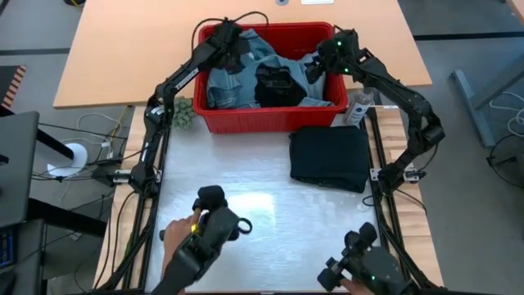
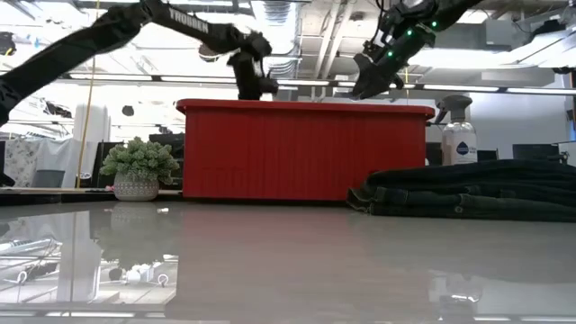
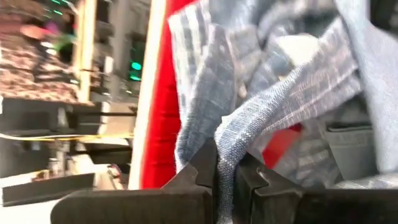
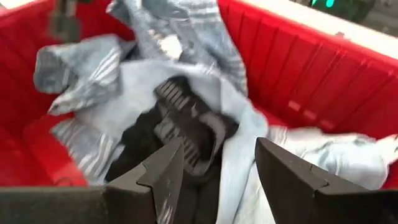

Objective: Fold Laundry from Bin
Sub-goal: Fold the blue polo shirt

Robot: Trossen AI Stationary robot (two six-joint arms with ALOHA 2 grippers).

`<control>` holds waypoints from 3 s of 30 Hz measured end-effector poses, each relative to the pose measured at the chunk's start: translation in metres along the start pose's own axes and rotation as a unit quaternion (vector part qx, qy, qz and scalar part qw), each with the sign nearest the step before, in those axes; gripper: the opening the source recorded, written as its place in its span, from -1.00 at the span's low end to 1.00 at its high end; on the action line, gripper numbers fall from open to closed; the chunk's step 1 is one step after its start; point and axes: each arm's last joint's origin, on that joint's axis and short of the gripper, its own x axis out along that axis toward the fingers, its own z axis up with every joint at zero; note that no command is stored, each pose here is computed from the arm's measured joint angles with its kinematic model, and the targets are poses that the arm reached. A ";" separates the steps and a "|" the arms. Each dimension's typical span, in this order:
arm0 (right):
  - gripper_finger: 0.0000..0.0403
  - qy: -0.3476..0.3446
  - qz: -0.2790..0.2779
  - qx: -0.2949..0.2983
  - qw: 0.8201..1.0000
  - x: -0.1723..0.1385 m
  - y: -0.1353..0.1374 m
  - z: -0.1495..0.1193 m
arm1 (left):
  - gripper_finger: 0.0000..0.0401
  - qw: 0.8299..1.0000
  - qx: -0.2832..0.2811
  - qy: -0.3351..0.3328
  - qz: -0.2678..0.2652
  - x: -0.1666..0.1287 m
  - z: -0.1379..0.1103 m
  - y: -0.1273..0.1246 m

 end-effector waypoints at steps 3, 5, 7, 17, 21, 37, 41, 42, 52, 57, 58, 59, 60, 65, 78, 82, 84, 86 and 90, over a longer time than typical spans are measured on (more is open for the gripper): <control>0.11 -0.027 0.016 -0.010 0.999 0.010 -0.007 0.001 | -1.00 0.999 -0.005 -0.028 0.023 -0.030 0.010 0.012; 0.11 -0.049 0.036 -0.020 0.998 0.018 -0.010 0.003 | -1.00 0.998 -0.010 -0.047 0.032 -0.052 0.015 0.019; 0.11 -0.076 0.058 -0.026 0.995 0.024 -0.010 0.006 | -1.00 0.997 -0.014 -0.066 0.041 -0.072 0.020 0.024; 0.11 -0.186 0.110 -0.059 0.975 0.060 0.004 0.013 | -1.00 0.987 -0.016 -0.155 0.031 -0.160 0.042 0.023; 0.11 -0.201 0.119 -0.089 0.968 0.063 0.017 0.015 | -1.00 0.985 0.023 -0.171 0.006 -0.186 0.048 0.011; 0.11 -0.218 0.191 -0.162 0.944 0.030 0.041 0.028 | -1.00 0.982 0.024 -0.134 0.134 -0.239 0.031 0.045; 0.11 -0.218 0.190 -0.223 0.931 0.033 0.051 0.025 | -1.00 0.971 0.012 -0.143 0.193 -0.250 0.032 0.060; 0.11 -0.218 0.189 -0.230 0.929 0.034 0.053 0.025 | -1.00 0.968 0.015 -0.148 0.204 -0.254 0.031 0.063; 0.11 -0.253 0.142 -0.172 0.941 0.030 0.053 0.035 | -1.00 0.926 -0.058 -0.226 0.298 -0.297 0.031 0.088; 0.11 -0.259 0.153 -0.162 0.940 0.029 0.067 0.037 | -1.00 0.911 -0.075 -0.260 0.310 -0.302 0.035 0.090; 0.11 -0.261 0.158 -0.163 0.938 0.029 0.071 0.037 | -1.00 0.908 -0.079 -0.269 0.311 -0.303 0.036 0.090; 0.11 -0.262 0.165 -0.163 0.937 0.029 0.076 0.037 | -1.00 0.906 -0.085 -0.275 0.310 -0.303 0.036 0.090; 0.11 -0.262 0.171 -0.164 0.936 0.028 0.081 0.037 | -1.00 0.903 -0.095 -0.283 0.308 -0.304 0.037 0.090; 0.11 -0.277 0.185 -0.170 0.928 0.025 0.104 0.039 | -1.00 0.889 -0.135 -0.329 0.287 -0.302 0.040 0.089; 0.11 -0.267 0.157 -0.136 0.941 0.071 0.123 0.021 | -1.00 0.869 -0.165 -0.361 0.297 -0.315 0.045 0.088; 0.10 -0.292 0.158 -0.135 0.933 0.082 0.122 0.019 | -1.00 0.867 -0.165 -0.368 0.292 -0.319 0.047 0.084; 0.04 -0.292 0.163 -0.134 0.933 0.081 0.122 0.022 | -1.00 0.867 -0.164 -0.369 0.292 -0.319 0.047 0.084; -0.15 -0.291 0.168 -0.134 0.932 0.078 0.123 0.027 | -1.00 0.867 -0.167 -0.369 0.291 -0.319 0.047 0.084; -0.82 -0.281 0.169 -0.158 0.931 0.071 0.124 0.040 | -1.00 0.867 -0.165 -0.367 0.292 -0.319 0.047 0.084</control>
